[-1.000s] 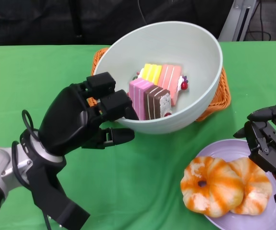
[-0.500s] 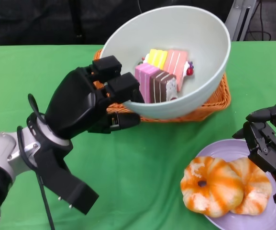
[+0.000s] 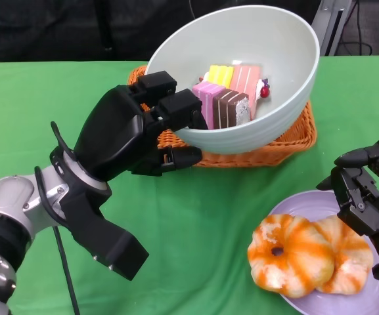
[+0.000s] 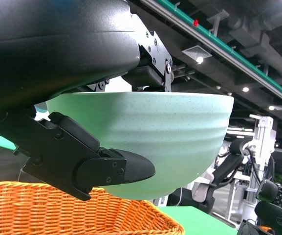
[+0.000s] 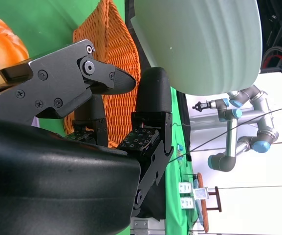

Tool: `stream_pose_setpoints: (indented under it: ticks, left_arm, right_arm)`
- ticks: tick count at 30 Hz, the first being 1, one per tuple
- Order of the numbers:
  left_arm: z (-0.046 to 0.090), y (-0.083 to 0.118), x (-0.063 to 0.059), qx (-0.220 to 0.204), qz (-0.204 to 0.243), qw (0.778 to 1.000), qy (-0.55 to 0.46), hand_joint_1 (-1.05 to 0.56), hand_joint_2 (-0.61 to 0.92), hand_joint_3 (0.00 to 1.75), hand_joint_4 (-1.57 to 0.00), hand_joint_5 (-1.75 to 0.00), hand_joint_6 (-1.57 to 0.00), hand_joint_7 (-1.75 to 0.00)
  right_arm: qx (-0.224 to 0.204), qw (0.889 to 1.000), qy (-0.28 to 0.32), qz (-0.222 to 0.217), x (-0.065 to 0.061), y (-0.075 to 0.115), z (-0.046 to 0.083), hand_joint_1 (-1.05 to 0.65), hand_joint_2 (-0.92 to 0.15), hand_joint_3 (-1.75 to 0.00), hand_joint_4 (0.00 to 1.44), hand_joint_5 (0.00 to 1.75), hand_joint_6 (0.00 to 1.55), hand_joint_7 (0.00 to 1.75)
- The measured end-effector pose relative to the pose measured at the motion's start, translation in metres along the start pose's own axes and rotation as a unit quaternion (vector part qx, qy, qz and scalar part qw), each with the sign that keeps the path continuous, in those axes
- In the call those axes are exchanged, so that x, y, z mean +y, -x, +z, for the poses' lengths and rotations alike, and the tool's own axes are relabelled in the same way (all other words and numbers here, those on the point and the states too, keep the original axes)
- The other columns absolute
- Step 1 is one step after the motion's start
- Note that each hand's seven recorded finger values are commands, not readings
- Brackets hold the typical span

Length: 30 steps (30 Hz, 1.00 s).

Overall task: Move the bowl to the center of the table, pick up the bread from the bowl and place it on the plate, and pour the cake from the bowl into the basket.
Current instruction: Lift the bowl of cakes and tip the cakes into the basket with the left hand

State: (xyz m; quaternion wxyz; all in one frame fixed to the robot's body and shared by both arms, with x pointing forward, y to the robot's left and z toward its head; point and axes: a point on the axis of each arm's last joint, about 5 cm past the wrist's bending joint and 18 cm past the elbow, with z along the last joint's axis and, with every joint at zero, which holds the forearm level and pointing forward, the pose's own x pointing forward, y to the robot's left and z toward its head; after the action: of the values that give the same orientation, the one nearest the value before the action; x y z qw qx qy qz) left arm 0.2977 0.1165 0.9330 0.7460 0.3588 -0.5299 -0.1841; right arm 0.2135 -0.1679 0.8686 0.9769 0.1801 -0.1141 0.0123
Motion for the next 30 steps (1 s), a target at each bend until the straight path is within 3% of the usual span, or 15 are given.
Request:
stream_pose_setpoints:
  ticks: [15,18,21,30]
  left_arm:
    - [0.002,-0.007,-0.005,0.013,0.004,0.999,0.044,-0.15,0.83,0.68,-0.59,-1.75,-0.48,-1.62]
    - [0.003,-0.01,-0.006,0.02,0.005,0.998,0.057,-0.13,0.8,0.75,-0.59,-1.75,-0.5,-1.59]
    - [0.004,-0.013,-0.006,0.021,0.007,0.997,0.07,-0.12,0.68,0.96,-0.59,-1.75,-0.53,-1.56]
    - [0.006,-0.024,-0.008,0.043,0.025,0.991,0.121,-0.09,0.71,0.99,-0.59,-1.75,-0.58,-1.52]
  right_arm:
    - [0.009,1.0,0.004,0.008,0.001,-0.001,-0.004,-0.11,-0.77,-0.66,0.7,1.61,0.65,1.25]
    - [0.007,1.0,0.005,0.007,0.001,-0.001,-0.005,-0.11,-0.76,-0.67,0.7,1.61,0.64,1.27]
    - [0.01,1.0,0.004,0.007,0.001,-0.002,-0.006,-0.11,-0.76,-0.65,0.7,1.61,0.63,1.27]
    - [0.008,1.0,0.001,0.018,0.001,-0.003,-0.01,-0.12,-0.75,-0.68,0.7,1.63,0.62,1.29]
